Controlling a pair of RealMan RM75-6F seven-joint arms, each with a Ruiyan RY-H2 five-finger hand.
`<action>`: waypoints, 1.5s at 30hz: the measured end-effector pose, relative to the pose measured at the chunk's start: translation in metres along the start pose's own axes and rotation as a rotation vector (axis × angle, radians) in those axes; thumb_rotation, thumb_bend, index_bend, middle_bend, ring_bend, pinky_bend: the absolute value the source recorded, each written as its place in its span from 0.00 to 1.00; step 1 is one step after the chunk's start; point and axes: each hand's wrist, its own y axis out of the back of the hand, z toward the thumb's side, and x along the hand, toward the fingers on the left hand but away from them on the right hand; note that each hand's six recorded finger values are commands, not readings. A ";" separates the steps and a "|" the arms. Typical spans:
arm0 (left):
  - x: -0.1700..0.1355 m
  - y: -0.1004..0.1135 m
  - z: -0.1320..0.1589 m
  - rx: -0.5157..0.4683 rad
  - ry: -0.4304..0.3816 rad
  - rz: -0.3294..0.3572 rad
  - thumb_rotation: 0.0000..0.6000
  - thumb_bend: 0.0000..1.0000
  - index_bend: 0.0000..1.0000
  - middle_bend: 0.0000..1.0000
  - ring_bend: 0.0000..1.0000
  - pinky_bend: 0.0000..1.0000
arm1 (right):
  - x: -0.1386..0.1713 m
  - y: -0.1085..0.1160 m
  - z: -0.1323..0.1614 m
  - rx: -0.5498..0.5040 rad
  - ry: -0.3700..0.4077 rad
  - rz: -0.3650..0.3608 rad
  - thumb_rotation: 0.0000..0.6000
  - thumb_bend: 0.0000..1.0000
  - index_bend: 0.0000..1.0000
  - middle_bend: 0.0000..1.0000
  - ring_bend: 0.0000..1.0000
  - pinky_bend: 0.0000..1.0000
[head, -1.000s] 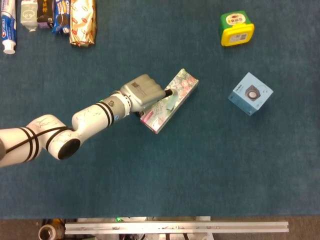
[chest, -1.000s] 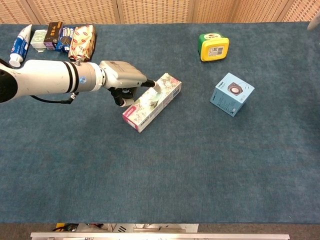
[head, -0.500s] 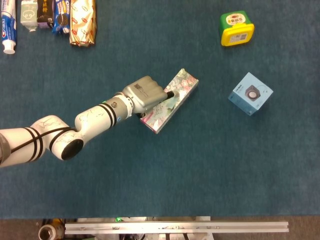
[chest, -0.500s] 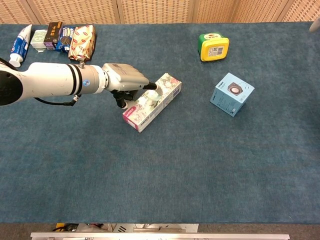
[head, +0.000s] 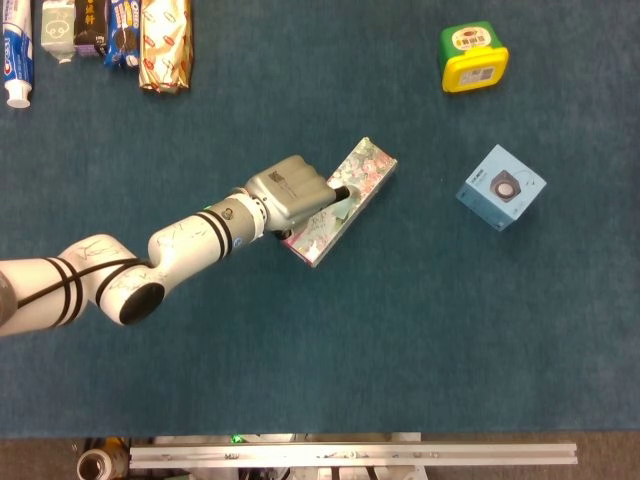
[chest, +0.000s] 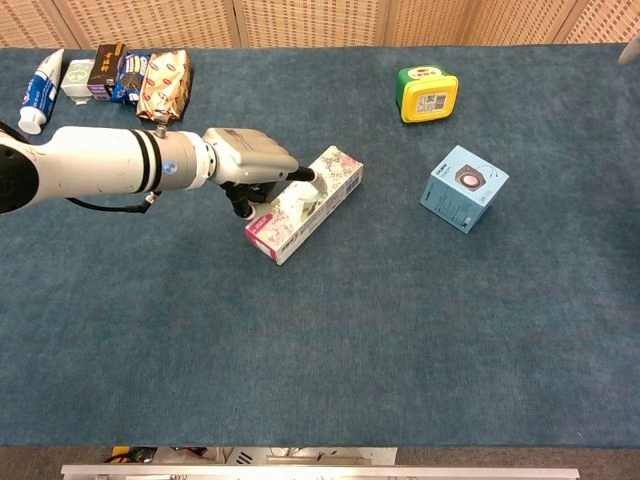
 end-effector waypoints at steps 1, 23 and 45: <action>0.000 0.000 0.000 0.001 0.000 -0.001 1.00 0.80 0.09 0.97 1.00 0.94 | 0.000 0.000 0.000 -0.001 -0.001 0.000 1.00 0.70 0.42 0.92 1.00 1.00; 0.000 -0.001 -0.012 0.017 0.039 -0.005 1.00 0.80 0.10 0.97 1.00 0.94 | 0.001 -0.003 -0.004 -0.009 -0.008 0.004 1.00 0.70 0.42 0.92 1.00 1.00; 0.002 0.000 -0.008 0.000 0.034 0.011 1.00 0.80 0.10 0.97 1.00 0.94 | 0.001 -0.001 -0.001 -0.015 -0.008 -0.005 1.00 0.70 0.42 0.92 1.00 1.00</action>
